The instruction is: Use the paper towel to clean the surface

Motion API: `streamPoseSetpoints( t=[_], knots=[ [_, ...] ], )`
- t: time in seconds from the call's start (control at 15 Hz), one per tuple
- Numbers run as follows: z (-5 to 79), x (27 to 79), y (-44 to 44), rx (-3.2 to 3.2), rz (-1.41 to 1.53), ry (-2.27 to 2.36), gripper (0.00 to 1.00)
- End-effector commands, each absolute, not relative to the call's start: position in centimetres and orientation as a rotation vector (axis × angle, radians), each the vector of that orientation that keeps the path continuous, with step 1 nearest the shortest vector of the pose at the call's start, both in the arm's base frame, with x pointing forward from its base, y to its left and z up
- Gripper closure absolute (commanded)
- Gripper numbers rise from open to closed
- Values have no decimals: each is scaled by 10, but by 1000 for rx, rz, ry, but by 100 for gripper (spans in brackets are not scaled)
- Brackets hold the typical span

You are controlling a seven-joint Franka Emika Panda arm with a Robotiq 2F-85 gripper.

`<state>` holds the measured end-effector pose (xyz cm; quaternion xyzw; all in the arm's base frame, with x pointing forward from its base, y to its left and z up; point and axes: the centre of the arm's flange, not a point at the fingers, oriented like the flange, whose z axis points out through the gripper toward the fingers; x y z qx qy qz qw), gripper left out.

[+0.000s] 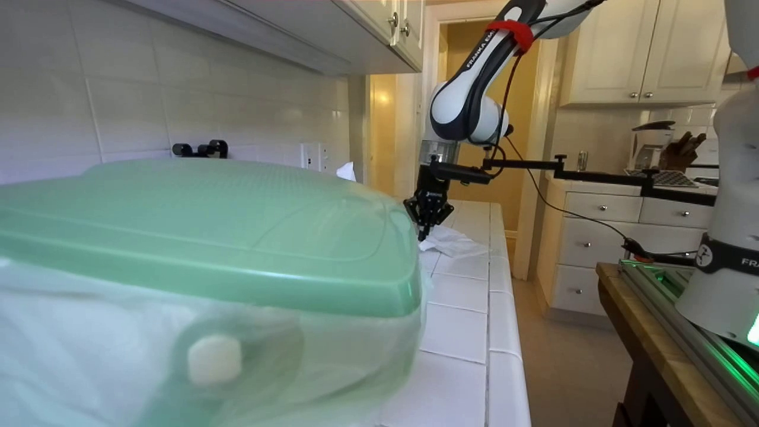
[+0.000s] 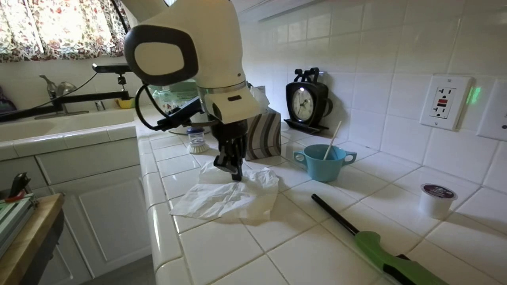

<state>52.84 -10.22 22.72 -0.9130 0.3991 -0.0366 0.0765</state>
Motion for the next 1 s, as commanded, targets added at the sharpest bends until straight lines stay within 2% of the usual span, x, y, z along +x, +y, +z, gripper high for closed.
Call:
streamPoseSetpoints(
  t=[0.0,0.4,0.93],
  knots=[
    [242,562,-113,-2775,-205,1145,100],
    [282,615,-122,-2784,-366,1068,100],
    [279,675,-106,-2789,-462,920,100]
  ],
)
